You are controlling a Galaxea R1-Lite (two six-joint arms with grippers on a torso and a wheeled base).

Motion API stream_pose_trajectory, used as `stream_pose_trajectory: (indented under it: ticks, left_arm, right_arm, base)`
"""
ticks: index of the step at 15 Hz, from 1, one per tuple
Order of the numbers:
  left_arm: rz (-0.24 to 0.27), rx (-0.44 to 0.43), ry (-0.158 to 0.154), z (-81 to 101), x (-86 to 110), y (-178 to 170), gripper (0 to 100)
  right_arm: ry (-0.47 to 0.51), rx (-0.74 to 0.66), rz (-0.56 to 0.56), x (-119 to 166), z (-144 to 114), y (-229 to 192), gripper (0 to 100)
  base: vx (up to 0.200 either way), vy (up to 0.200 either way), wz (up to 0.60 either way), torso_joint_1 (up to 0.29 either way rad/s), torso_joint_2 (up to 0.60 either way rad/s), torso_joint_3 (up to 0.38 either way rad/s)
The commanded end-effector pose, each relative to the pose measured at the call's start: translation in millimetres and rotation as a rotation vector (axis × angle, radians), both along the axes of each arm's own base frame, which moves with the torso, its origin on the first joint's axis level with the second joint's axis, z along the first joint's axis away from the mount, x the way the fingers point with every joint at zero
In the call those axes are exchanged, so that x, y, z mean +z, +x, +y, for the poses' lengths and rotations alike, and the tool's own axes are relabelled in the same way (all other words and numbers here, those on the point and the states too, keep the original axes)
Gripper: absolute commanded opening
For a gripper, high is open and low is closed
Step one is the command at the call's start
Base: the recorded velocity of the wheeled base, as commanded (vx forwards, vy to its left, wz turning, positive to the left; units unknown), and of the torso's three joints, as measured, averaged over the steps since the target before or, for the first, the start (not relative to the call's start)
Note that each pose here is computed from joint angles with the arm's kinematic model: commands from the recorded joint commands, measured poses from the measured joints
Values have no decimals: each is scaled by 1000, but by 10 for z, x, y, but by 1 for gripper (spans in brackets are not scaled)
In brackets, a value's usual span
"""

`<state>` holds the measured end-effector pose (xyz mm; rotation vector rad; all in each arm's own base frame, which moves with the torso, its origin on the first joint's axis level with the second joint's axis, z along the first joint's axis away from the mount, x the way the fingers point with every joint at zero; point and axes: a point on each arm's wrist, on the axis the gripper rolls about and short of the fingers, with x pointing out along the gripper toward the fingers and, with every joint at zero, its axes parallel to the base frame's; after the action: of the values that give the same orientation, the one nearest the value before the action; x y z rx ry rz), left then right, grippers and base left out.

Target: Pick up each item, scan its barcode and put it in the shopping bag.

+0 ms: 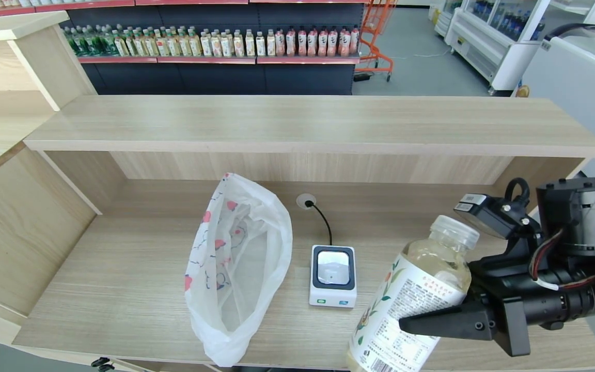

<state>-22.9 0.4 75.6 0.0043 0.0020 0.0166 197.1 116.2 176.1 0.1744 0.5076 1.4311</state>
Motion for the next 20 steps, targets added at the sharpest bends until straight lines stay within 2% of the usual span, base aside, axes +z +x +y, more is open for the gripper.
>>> stream_pose_trajectory:
  ticks: [1,13,14,15,16,17,18,19,20]
  left_arm:
    - [0,0,0,0,0,0,100]
    - [0,0,0,0,0,0,100]
    - [0,0,0,0,0,0,100]
    - [0,0,0,0,0,0,100]
    - [0,0,0,0,0,0,100]
    - [0,0,0,0,0,0,100]
    - [1,0,0,0,-5,1,100]
    - [0,0,0,0,0,0,100]
    - [0,0,0,0,0,0,100]
  right_arm:
    - [-3,1,6,-17,5,6,0]
    - [7,-5,-29,40,-7,0,0]
    - [-8,-39,-82,53,-28,7,0]
    - [-61,-120,-231,66,-102,35,0]
    - [-147,-213,-403,60,-235,86,0]
    - [-225,-291,-514,58,-351,146,0]
    - [-381,-427,-697,68,-553,253,0]
    - [-424,-451,-788,61,-616,271,0]
    - [-426,-453,-853,56,-617,268,0]
  base:
    - [0,0,0,0,0,0]
    - [0,0,0,0,0,0]
    - [0,0,0,0,0,0]
    - [0,0,0,0,0,0]
    - [0,0,0,0,0,0]
    - [0,0,0,0,0,0]
    - [0,0,0,0,0,0]
    - [0,0,0,0,0,0]
    - [0,0,0,0,0,0]
